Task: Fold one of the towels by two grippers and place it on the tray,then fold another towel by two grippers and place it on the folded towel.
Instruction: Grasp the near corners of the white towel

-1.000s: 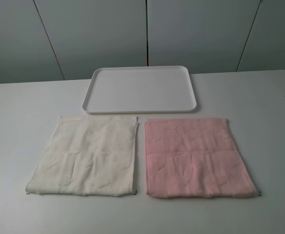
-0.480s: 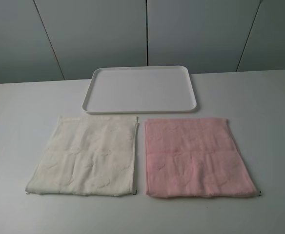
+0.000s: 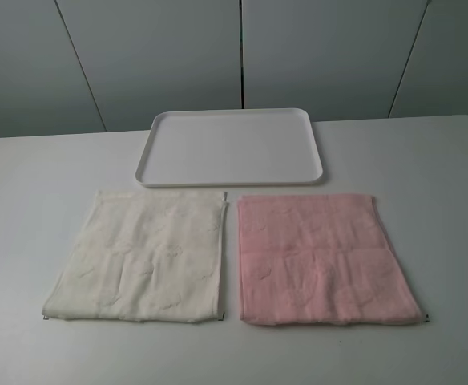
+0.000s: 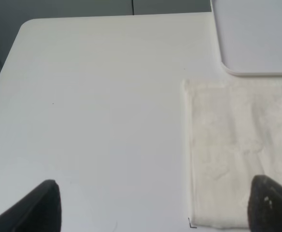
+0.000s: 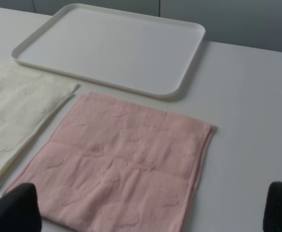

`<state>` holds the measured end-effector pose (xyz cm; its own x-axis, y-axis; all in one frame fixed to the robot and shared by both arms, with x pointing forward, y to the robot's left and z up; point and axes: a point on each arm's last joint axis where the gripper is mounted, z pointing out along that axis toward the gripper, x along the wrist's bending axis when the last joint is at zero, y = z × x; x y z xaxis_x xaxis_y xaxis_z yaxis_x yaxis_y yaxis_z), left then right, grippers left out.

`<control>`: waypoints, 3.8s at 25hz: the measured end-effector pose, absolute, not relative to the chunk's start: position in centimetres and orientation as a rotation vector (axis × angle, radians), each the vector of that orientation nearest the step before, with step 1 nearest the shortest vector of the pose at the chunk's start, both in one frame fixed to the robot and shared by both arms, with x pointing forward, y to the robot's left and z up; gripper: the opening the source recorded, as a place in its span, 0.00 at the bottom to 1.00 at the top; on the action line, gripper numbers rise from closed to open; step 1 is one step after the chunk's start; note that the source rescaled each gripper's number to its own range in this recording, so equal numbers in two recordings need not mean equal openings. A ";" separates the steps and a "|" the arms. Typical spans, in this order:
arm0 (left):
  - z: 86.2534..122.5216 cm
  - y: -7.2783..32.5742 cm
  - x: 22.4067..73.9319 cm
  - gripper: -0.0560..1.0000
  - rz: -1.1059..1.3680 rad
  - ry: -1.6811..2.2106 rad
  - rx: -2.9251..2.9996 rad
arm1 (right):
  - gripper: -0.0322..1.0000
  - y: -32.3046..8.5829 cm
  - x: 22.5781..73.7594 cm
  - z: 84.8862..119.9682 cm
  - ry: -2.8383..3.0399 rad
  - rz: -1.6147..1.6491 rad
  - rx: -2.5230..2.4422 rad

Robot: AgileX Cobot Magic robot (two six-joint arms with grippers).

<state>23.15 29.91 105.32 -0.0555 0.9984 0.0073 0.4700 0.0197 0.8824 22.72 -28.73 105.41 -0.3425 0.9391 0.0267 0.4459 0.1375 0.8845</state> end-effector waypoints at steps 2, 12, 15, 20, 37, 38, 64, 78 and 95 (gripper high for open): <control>105.3 29.9 23.1 0.99 0.973 1.609 1.529 | 1.00 -28.7 22.7 105.4 1.862 1.150 1.329; 105.4 29.7 24.5 0.99 0.918 1.604 1.662 | 1.00 -28.6 23.2 105.6 1.937 1.085 1.388; 106.0 29.7 26.0 0.99 0.868 1.601 1.768 | 1.00 -28.2 25.2 105.7 2.005 1.017 1.434; 109.2 30.0 29.2 0.99 0.854 1.536 1.962 | 1.00 -27.1 29.1 106.7 2.157 0.928 1.444; 105.1 29.6 45.3 0.99 0.497 0.821 2.899 | 1.00 -17.2 41.3 107.7 2.687 0.885 0.925; 104.3 29.1 45.9 0.99 0.470 0.742 2.967 | 1.00 -16.2 41.5 107.3 2.726 0.856 0.868; 89.7 25.5 45.5 0.99 -0.010 -0.148 3.218 | 1.00 -2.8 40.4 96.4 3.109 0.314 0.200; 87.4 25.1 46.2 0.99 -0.025 -0.220 3.190 | 1.00 -2.2 40.8 93.7 3.142 0.190 0.174; 86.7 25.0 46.0 0.99 -0.067 -0.266 3.172 | 1.00 2.5 40.2 90.5 3.167 0.137 0.018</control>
